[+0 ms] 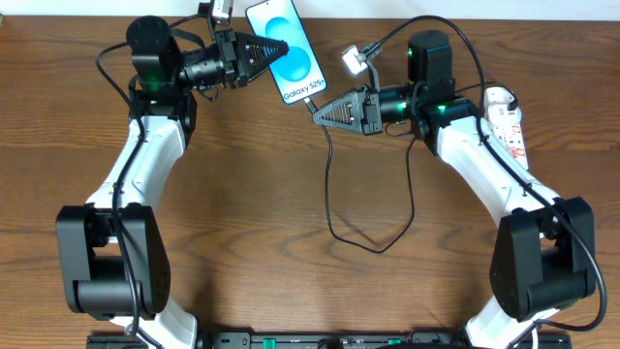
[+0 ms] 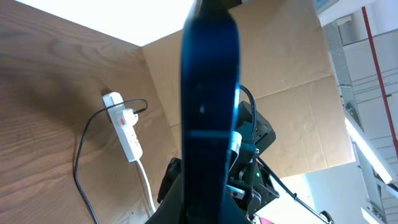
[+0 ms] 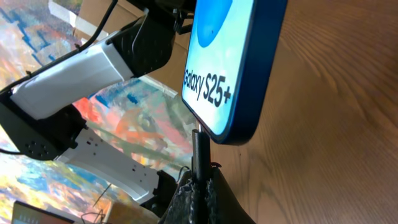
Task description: Plug charger to phone and switch on socket
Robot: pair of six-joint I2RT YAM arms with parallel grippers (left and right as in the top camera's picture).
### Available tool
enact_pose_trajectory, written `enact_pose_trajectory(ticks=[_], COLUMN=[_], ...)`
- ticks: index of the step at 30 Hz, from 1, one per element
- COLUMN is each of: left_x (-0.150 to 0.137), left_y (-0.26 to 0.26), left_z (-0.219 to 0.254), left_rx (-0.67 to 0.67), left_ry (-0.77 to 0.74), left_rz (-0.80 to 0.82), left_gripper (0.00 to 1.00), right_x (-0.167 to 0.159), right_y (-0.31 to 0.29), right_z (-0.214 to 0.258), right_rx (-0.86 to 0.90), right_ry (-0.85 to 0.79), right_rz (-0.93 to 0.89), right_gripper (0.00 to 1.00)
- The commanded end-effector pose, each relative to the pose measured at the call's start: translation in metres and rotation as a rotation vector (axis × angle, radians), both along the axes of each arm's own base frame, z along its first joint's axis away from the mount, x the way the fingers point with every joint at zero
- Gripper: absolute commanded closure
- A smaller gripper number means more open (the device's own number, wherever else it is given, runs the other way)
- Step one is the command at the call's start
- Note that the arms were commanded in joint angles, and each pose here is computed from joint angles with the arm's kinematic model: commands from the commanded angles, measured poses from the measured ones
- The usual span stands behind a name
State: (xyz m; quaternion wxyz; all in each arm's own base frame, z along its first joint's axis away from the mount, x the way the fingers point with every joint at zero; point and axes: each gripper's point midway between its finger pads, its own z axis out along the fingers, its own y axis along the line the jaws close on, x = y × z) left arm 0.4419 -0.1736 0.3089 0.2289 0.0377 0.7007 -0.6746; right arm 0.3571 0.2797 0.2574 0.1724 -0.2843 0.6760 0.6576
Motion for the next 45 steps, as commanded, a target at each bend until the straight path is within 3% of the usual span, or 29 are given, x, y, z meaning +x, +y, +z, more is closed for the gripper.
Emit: enact_pose_trajectory(ticks=[1, 45], left_x=[-0.009, -0.008], left_y=[-0.005, 0.011], left_z=[0.018, 0.017], left_rx=[0.007, 0.01], left_ry=[-0.074, -0.07], left_rz=[-0.049, -0.04], left_gripper=[0.92, 0.93], right_x=[0.009, 0.016], right_y=[0.001, 0.015], right_z=[-0.004, 0.004], right_rx=[-0.023, -0.027], right_ry=[0.014, 0.059], right_rz=[-0.049, -0.094], right_gripper=[0.99, 0.99])
